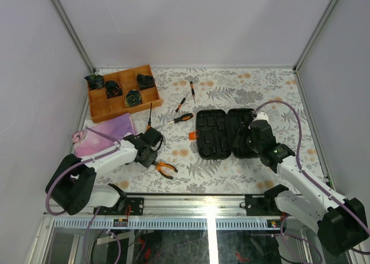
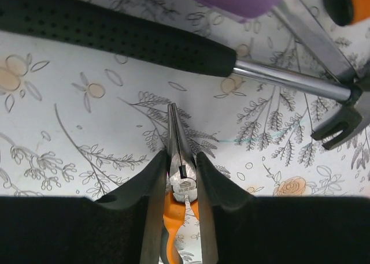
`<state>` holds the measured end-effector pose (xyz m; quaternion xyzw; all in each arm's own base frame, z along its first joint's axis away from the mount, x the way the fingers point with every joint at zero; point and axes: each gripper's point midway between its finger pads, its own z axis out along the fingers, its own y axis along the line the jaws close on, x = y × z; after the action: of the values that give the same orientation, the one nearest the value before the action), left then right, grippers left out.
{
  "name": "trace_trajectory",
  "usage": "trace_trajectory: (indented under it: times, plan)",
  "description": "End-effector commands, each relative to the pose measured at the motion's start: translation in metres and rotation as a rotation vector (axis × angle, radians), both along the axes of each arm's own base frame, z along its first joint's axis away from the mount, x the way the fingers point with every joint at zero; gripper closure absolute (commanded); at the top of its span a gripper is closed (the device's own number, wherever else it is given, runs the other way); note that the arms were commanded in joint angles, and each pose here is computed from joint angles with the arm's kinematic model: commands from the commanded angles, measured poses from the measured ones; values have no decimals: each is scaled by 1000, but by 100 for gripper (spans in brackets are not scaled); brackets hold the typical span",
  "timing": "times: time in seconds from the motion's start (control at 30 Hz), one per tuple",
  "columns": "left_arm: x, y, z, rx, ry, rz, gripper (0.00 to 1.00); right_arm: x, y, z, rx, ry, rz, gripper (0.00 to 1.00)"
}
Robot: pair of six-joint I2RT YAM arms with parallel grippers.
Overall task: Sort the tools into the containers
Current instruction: Adjust the pliers at the center of the board.
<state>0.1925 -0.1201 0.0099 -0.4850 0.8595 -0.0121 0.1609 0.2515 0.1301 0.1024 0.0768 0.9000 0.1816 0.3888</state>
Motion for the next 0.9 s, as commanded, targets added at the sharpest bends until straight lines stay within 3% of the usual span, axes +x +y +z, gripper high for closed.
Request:
trace_trajectory:
  times: [0.0, 0.2, 0.4, 0.73, 0.87]
  plan:
    - [13, -1, -5, 50, -35, -207, 93, 11, 5, 29, -1, -79, 39, 40]
    - [32, -29, 2, -10, -136, -477, 95, 3, 24, 33, -33, -76, 246, 37]
    - [49, -54, 20, -70, -296, -659, 84, -12, 63, 39, -40, -85, 393, 36]
    - [61, -57, 50, -54, -405, -698, 54, -46, 158, 23, 122, -37, 447, 38]
    - [62, -51, 63, -36, -432, -677, 49, -57, 193, 13, 141, 11, 515, 38]
